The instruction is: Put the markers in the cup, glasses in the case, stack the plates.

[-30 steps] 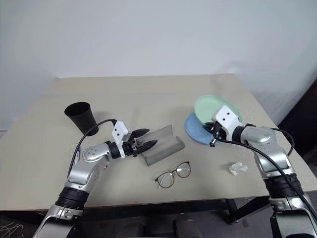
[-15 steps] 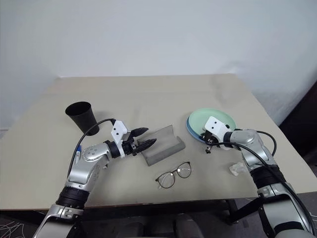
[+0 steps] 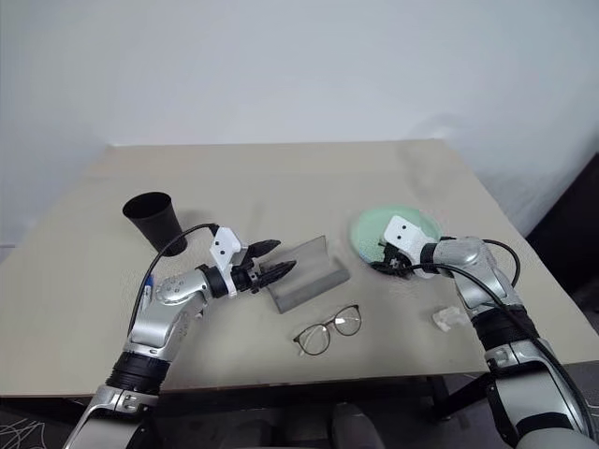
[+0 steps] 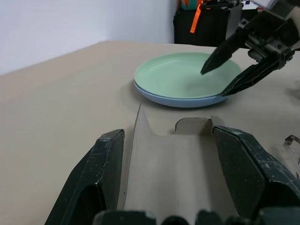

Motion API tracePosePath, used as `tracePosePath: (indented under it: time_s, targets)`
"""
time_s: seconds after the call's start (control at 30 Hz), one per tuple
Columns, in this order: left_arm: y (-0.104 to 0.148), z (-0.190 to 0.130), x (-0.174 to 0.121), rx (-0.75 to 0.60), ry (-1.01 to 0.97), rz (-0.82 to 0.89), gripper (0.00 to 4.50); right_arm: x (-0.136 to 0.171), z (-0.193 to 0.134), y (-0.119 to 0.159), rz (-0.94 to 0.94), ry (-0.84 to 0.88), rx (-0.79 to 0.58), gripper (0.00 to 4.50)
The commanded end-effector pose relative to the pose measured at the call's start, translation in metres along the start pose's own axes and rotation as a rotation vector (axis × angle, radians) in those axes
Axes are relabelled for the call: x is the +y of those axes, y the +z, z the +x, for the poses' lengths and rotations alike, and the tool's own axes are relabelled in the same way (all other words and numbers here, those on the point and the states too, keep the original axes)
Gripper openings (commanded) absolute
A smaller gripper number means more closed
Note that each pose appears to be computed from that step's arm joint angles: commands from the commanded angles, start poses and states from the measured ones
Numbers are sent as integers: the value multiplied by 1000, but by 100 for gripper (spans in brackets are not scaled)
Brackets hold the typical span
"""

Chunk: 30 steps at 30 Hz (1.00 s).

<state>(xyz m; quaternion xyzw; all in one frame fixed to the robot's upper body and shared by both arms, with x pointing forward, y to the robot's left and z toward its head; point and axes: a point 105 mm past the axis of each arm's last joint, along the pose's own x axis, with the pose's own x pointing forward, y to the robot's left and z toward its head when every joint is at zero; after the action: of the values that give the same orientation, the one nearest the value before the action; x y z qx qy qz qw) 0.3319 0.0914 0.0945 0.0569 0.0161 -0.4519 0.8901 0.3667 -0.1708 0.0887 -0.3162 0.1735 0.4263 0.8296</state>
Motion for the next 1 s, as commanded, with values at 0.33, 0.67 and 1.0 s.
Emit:
tracePosePath:
  time_s: [0.33,0.67,1.0]
  targets:
    - [16,3,1,-51,-8,39,314,-13,-61,28,-32,82,-96,259]
    - [15,6,-2,-55,-21,34,314,10,-99,-21,-54,302,193,259]
    - [15,7,-3,-56,-26,30,314,17,-109,-44,-53,401,302,259]
